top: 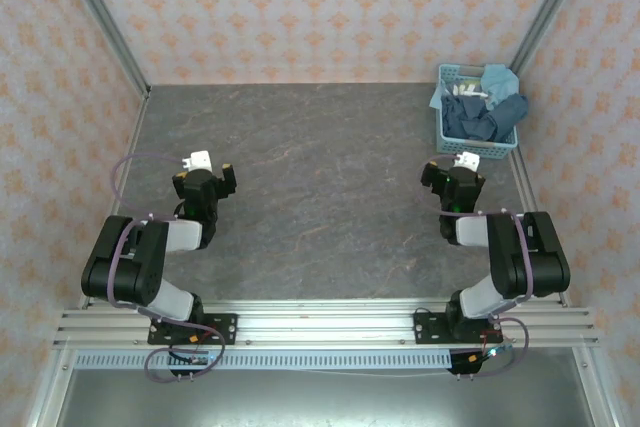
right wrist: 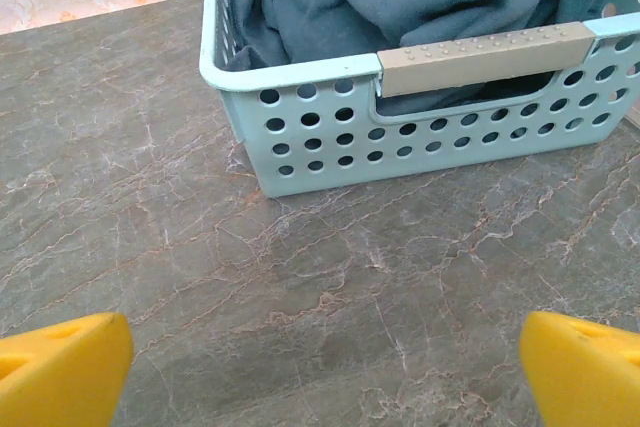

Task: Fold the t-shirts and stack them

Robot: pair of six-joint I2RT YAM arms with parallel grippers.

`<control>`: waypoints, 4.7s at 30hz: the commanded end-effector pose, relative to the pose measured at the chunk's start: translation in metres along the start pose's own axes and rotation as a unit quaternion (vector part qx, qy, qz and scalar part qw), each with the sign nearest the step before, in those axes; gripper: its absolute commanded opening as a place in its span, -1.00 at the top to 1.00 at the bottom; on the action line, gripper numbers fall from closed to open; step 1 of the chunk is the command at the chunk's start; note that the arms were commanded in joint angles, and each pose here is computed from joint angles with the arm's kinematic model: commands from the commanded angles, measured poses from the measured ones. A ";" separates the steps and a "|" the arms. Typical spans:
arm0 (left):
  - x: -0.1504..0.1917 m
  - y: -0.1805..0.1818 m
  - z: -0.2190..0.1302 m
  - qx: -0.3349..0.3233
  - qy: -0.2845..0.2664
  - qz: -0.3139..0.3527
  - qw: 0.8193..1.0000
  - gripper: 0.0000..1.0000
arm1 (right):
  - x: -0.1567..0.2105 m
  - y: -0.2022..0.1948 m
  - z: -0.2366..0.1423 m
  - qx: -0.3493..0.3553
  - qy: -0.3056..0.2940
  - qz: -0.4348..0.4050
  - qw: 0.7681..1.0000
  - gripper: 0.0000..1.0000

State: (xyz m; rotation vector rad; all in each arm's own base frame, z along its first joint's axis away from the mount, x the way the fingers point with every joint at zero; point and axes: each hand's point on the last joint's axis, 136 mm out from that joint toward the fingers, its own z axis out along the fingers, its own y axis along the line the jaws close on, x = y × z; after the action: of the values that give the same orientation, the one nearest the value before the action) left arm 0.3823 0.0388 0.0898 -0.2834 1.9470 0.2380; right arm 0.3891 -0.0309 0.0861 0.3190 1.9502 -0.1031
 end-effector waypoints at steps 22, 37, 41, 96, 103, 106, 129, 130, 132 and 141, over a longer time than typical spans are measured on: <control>-0.009 0.003 0.001 -0.015 -0.010 0.009 1.000 -1.00 | -0.004 0.001 0.002 -0.003 -0.003 -0.004 1.000 -0.98; -0.171 0.037 -0.129 -0.119 -0.010 -0.237 0.964 -1.00 | -0.199 0.009 -0.139 0.036 -0.042 0.206 0.977 -0.99; -0.173 -0.005 -0.101 0.000 0.104 -0.302 0.948 -1.00 | -0.214 0.008 -0.099 0.027 0.024 0.282 0.959 -0.99; -0.166 -0.171 -0.173 0.246 0.219 -0.205 0.922 -0.80 | -0.428 0.098 -0.160 -0.091 -0.129 0.197 0.968 1.00; -0.170 -0.122 -0.168 0.140 0.201 -0.175 0.954 -0.84 | -0.304 0.193 -0.172 -0.182 0.034 0.166 0.969 1.00; -0.168 -0.110 -0.170 0.124 0.203 -0.158 0.958 -0.85 | -0.214 0.239 -0.171 -0.237 0.132 0.173 0.947 1.00; -0.039 -0.226 -0.188 0.245 0.373 -0.020 0.895 -0.55 | 0.038 0.111 -0.138 -0.052 0.412 0.219 0.883 -0.14; -0.032 -0.234 -0.188 0.242 0.377 -0.001 0.894 -0.53 | 0.043 0.120 -0.137 -0.069 0.424 0.231 0.873 -0.12; -0.016 -0.248 -0.186 0.236 0.386 0.037 0.891 -0.50 | 0.057 0.136 -0.136 -0.085 0.449 0.255 0.852 -0.09; 0.032 -0.191 -0.116 0.071 0.422 0.025 0.903 -0.59 | 0.109 0.175 -0.121 -0.087 0.498 0.279 0.817 0.14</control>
State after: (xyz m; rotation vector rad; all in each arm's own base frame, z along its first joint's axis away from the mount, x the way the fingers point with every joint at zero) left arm 0.3153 -0.2221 0.1018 -0.0811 2.8441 -0.0968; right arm 0.2749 0.1693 0.0476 0.9112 2.8028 0.6883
